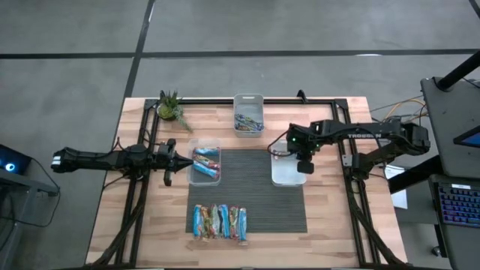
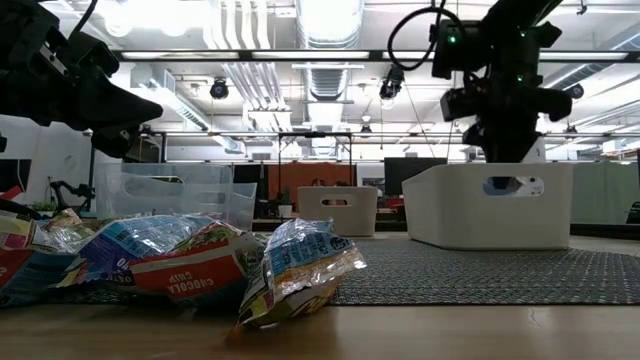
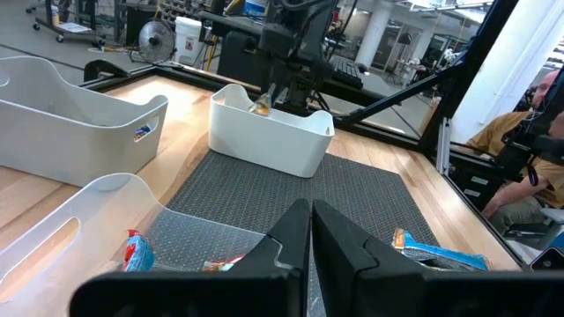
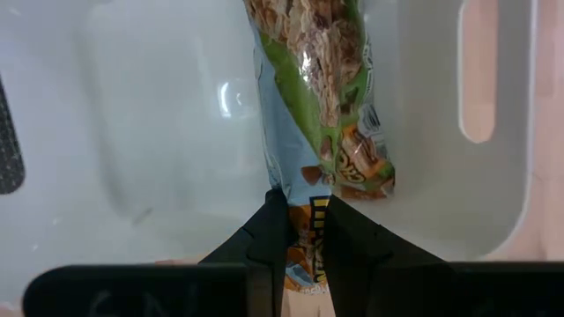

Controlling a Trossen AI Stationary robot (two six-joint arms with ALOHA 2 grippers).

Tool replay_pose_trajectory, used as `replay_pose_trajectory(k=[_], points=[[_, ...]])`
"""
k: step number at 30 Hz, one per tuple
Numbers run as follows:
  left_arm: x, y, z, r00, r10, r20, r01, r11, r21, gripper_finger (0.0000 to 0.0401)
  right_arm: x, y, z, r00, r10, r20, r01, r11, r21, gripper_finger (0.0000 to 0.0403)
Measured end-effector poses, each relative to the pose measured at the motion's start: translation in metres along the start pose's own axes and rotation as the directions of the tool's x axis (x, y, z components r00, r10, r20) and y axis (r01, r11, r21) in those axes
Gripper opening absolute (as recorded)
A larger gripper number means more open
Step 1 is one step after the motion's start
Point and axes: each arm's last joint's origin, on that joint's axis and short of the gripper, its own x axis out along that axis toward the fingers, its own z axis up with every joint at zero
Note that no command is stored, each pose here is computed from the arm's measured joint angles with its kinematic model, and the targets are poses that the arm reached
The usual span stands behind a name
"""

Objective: Pick and place Granola Bars by type
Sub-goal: Put the yellow granola bar into the white bin

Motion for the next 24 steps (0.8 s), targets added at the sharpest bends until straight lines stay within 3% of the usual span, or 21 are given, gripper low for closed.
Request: replay_pose_trajectory(k=[24], points=[[0.0,0.0,0.0,1.0,0.0,0.0,0.0,1.0,0.0,0.0,0.012,0.004,-0.002,0.999,0.03,0.034,-0.03,1.0,-0.004,0.0052]])
